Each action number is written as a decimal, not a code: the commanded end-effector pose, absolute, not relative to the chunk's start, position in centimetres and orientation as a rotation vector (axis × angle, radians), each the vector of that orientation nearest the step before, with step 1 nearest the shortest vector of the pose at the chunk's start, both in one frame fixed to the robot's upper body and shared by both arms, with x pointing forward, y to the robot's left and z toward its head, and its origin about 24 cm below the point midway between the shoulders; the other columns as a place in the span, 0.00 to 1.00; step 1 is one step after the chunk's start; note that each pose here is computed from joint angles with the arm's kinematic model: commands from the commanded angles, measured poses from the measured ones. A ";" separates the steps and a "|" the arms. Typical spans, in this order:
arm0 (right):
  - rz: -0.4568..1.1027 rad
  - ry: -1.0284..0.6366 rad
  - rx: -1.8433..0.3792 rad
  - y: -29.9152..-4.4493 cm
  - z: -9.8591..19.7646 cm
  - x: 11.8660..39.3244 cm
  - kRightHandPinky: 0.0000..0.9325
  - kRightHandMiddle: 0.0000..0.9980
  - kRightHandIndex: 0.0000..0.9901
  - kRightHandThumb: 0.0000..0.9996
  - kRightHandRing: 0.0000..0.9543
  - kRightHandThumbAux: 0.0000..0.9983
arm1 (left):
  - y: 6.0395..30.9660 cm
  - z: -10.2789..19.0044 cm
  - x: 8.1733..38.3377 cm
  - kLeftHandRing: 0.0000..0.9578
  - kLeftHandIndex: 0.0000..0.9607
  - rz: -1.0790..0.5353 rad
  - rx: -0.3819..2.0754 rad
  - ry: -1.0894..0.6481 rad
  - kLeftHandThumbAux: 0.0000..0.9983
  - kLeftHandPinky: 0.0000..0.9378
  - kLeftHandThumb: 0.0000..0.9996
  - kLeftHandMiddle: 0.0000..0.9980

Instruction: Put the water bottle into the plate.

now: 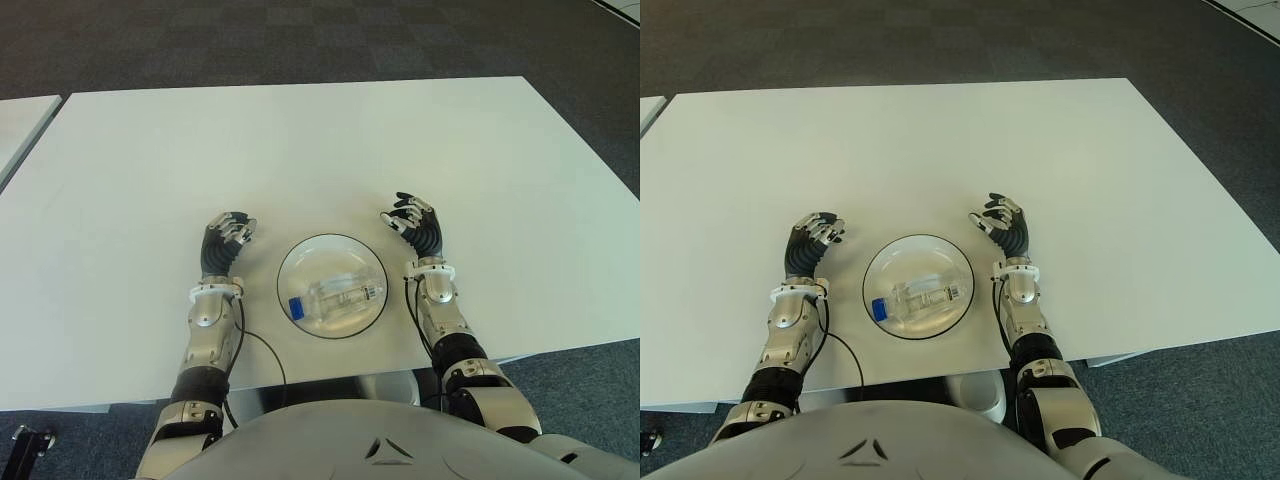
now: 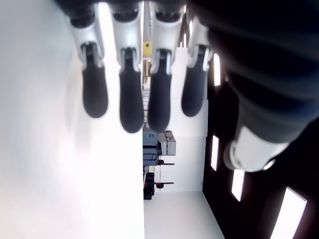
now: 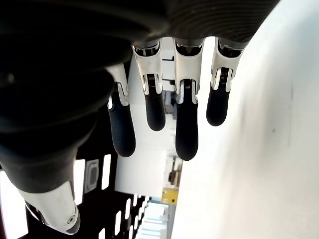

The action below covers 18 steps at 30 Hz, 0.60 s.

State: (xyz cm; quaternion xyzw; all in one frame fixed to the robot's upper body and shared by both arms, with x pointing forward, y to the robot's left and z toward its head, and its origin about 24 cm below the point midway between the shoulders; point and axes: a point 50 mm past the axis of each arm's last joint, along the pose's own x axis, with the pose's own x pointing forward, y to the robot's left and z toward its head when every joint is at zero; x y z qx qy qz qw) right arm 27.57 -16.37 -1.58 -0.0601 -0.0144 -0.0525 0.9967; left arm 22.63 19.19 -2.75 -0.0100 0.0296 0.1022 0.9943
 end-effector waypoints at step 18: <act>-0.148 0.046 0.022 -15.6 -2.6 27.7 0.67 0.62 0.44 0.71 0.65 0.73 | 19.3 -3.4 22.2 0.53 0.43 0.213 -0.027 0.103 0.68 0.54 0.83 0.48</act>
